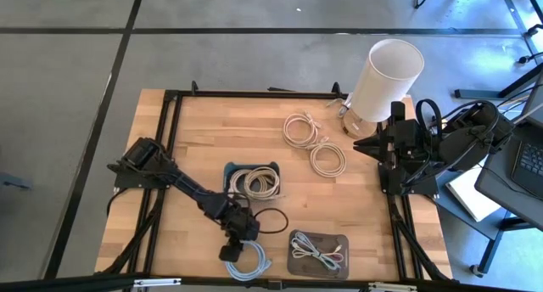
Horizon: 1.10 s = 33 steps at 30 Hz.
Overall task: Pick & Place USB Port
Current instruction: Put the blue HDMI cable into the blue bin
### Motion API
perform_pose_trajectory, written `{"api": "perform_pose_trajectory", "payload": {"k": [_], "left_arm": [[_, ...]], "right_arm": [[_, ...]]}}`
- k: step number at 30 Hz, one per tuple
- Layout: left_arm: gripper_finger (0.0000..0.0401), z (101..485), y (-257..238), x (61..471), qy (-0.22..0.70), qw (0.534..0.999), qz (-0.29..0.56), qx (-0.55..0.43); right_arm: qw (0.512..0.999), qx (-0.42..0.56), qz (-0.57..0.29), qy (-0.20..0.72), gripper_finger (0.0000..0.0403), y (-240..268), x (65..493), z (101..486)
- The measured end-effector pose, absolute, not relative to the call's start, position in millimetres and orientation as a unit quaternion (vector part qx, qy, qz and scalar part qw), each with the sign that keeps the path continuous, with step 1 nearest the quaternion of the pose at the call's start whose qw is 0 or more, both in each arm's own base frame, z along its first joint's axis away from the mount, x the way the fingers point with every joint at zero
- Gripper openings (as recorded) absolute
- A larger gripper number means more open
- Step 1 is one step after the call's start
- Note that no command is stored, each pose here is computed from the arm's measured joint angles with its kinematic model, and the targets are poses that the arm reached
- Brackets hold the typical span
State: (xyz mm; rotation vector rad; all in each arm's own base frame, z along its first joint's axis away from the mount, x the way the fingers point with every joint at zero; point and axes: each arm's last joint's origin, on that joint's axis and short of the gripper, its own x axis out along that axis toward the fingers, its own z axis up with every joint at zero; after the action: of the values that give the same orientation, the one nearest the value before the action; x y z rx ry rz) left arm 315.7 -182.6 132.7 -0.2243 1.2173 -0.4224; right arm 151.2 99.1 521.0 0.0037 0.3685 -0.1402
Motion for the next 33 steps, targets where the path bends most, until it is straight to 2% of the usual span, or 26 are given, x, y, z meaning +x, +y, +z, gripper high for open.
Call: {"api": "perform_pose_trajectory", "payload": {"k": [3, 7, 8, 14, 20, 26, 30, 33], "left_arm": [[0.0143, 131.2, -183.9, 315.4, 0.567, 0.795, -0.188, -0.103], [0.0035, 131.3, -183.1, 316.0, 0.566, 0.797, -0.18, -0.111], [0.0026, 131.8, -183.3, 316.2, 0.566, 0.797, -0.177, -0.119], [0.0011, 145.1, -193.3, 312.6, 0.566, 0.794, -0.188, -0.119], [0.0011, 182.6, -204.1, 310.8, 0.572, 0.788, -0.2, -0.107], [0.0011, 255.3, -193.1, 298.4, 0.565, 0.797, -0.191, -0.096], [0.0011, 308.6, -162.3, 288.3, 0.507, 0.847, -0.154, -0.047], [0.0011, 328.7, -126.5, 281.3, 0.489, 0.865, -0.108, -0.011]], "right_arm": [[0.981, 0.002, -0.07, 0.183, 0.0045, 99.1, 151.2, 521.0], [0.981, 0.002, -0.07, 0.183, 0.0045, 99.1, 151.2, 521.0], [0.981, 0.003, -0.07, 0.183, 0.0046, 99.1, 151.2, 521.0], [0.981, 0.003, -0.07, 0.183, 0.0046, 99.1, 151.2, 521.1], [0.981, 0.003, -0.07, 0.183, 0.0046, 99.1, 151.2, 521.1], [0.981, 0.003, -0.07, 0.183, 0.0046, 99.1, 151.2, 521.1], [0.981, 0.003, -0.07, 0.182, 0.0046, 99.1, 151.2, 521.2], [0.981, 0.004, -0.07, 0.182, 0.0046, 99.1, 151.2, 521.3]]}}
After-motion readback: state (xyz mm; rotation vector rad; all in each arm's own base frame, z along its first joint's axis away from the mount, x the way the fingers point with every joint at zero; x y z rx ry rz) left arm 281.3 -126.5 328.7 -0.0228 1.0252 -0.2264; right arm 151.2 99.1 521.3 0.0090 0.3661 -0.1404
